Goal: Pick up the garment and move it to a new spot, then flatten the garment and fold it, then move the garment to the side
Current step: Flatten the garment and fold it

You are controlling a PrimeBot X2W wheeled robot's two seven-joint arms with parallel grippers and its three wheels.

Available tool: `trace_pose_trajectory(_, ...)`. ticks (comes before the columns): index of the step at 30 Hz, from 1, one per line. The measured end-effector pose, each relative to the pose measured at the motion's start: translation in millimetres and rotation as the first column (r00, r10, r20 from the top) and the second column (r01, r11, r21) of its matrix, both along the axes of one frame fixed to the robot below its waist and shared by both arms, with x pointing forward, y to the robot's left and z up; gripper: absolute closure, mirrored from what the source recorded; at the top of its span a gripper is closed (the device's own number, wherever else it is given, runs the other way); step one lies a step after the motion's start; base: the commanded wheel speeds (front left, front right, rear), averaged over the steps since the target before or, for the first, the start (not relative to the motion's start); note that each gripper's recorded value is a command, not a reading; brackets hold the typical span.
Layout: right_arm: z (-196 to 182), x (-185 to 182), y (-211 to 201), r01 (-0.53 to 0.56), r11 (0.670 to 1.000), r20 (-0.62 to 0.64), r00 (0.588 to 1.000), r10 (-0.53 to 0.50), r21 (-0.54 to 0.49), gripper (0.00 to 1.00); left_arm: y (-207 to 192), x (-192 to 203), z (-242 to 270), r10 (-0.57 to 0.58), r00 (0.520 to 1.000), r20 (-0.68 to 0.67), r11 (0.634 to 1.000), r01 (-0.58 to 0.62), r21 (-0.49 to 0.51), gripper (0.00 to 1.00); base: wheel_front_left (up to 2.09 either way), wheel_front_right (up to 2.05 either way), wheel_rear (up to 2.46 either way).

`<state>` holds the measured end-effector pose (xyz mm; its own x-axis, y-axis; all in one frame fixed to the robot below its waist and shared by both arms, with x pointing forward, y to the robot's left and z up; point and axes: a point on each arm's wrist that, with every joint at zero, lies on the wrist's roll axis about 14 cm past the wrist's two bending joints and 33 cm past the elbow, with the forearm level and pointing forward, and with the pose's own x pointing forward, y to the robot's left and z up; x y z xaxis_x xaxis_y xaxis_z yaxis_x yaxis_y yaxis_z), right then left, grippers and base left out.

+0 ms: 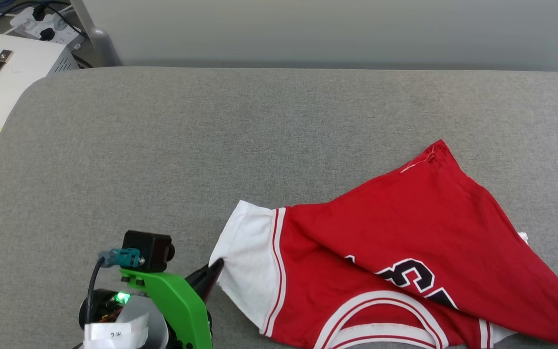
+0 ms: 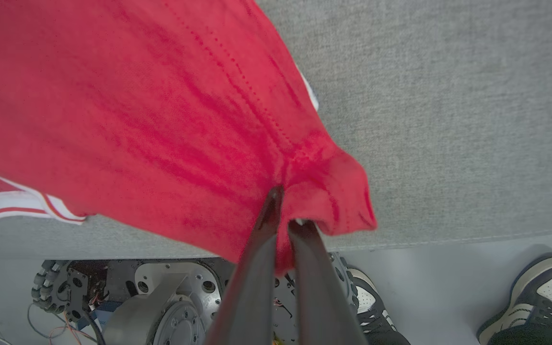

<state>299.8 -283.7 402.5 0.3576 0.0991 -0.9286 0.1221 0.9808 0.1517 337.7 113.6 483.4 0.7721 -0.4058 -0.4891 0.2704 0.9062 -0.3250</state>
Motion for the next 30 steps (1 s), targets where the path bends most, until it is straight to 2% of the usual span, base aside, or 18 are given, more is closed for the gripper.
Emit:
trace_pose_trajectory(3,-0.5,-1.3,0.8,0.001,1.0,-0.001,1.0,-0.001,0.002,1.0,-1.1,-1.1,-2.5,-0.003,1.0,-0.008,1.0,0.003,0.001,1.0,0.0,0.0,0.0)
trace_pose_trajectory(4,0.0,-0.8,0.9,-0.001,1.0,0.001,1.0,0.001,0.001,0.56,-1.1,-1.3,-2.7,-0.003,1.0,-0.009,1.0,0.003,0.001,1.0,0.0,0.0,0.0)
trace_pose_trajectory(5,1.4,0.4,1.1,-0.004,1.0,0.007,1.0,0.004,-0.002,0.0,-0.9,-1.3,-2.7,-0.002,1.0,-0.009,1.0,0.002,0.001,1.0,0.0,0.0,0.0)
trace_pose_trajectory(9,10.0,9.6,1.8,-0.032,0.999,0.036,0.999,0.032,-0.02,0.0,0.0,-1.3,-4.1,0.0,1.0,-0.013,1.0,0.0,0.002,1.0,0.0,0.0,0.0)
trace_pose_trajectory(13,34.9,37.0,6.2,-0.092,0.995,0.109,0.989,0.096,-0.049,0.0,1.5,-2.2,-6.0,0.005,1.0,-0.02,1.0,-0.005,0.004,1.0,0.0,0.0,0.0)
trace_pose_trajectory(20,80.2,93.4,37.3,-0.212,0.975,0.245,0.943,0.223,-0.073,0.0,5.9,-2.7,-6.0,0.016,1.0,-0.022,1.0,-0.016,0.008,1.0,0.0,0.0,0.0)
trace_pose_trajectory(25,88.8,131.2,67.2,-0.296,0.952,0.285,0.908,0.307,-0.083,0.0,10.5,-1.6,-8.8,0.032,0.999,-0.031,0.999,-0.031,0.015,1.0,0.0,0.0,0.0)
trace_pose_trajectory(30,74.5,164.8,90.9,-0.351,0.931,0.267,0.892,0.365,-0.101,0.0,15.0,-1.1,-15.7,0.045,0.997,-0.054,0.999,-0.044,0.018,1.0,0.0,0.0,0.0)
